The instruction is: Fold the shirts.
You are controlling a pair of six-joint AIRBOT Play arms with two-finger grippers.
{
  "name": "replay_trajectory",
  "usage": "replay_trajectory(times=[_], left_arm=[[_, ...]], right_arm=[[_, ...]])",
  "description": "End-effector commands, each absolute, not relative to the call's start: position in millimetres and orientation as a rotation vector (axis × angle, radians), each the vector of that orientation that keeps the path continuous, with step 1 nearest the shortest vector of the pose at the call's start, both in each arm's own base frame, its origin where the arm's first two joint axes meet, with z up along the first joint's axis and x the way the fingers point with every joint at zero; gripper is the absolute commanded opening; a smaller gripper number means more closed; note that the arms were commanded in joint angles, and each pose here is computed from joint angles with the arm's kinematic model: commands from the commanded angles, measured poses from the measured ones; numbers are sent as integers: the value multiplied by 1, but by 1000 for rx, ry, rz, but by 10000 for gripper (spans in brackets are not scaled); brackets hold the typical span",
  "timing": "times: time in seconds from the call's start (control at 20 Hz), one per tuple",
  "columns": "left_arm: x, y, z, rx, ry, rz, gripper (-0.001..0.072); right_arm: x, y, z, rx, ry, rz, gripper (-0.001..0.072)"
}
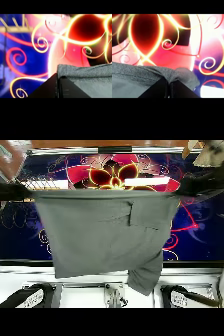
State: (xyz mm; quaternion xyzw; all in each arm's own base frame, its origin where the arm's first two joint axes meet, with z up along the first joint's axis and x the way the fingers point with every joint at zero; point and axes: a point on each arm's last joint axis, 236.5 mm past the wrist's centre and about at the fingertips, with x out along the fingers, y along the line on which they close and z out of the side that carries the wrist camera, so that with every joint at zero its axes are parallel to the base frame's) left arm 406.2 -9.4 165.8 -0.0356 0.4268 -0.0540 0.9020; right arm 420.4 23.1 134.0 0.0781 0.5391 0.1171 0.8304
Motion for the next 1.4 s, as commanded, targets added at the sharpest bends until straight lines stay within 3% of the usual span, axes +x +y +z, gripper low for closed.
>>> replay_trajectory(times=[0.0,0.3,0.45,0.6,0.95,1.35], left_arm=[[467,-25,60,-223,1011,-144,28],[558,-27,23,-342,902,-129,28],[582,-18,27,-357,801,-91,29],[554,-30,-8,-342,977,-129,29],[439,-26,-33,-67,1438,-301,28],[379,-27,-78,-106,1661,-295,29]], right_arm=[[486,62,27,332,1183,295,73],[572,70,8,299,890,203,73],[582,63,11,281,848,182,73],[540,63,-25,202,1065,209,73],[408,64,-36,153,1603,285,73],[405,59,-62,248,1617,149,74]])
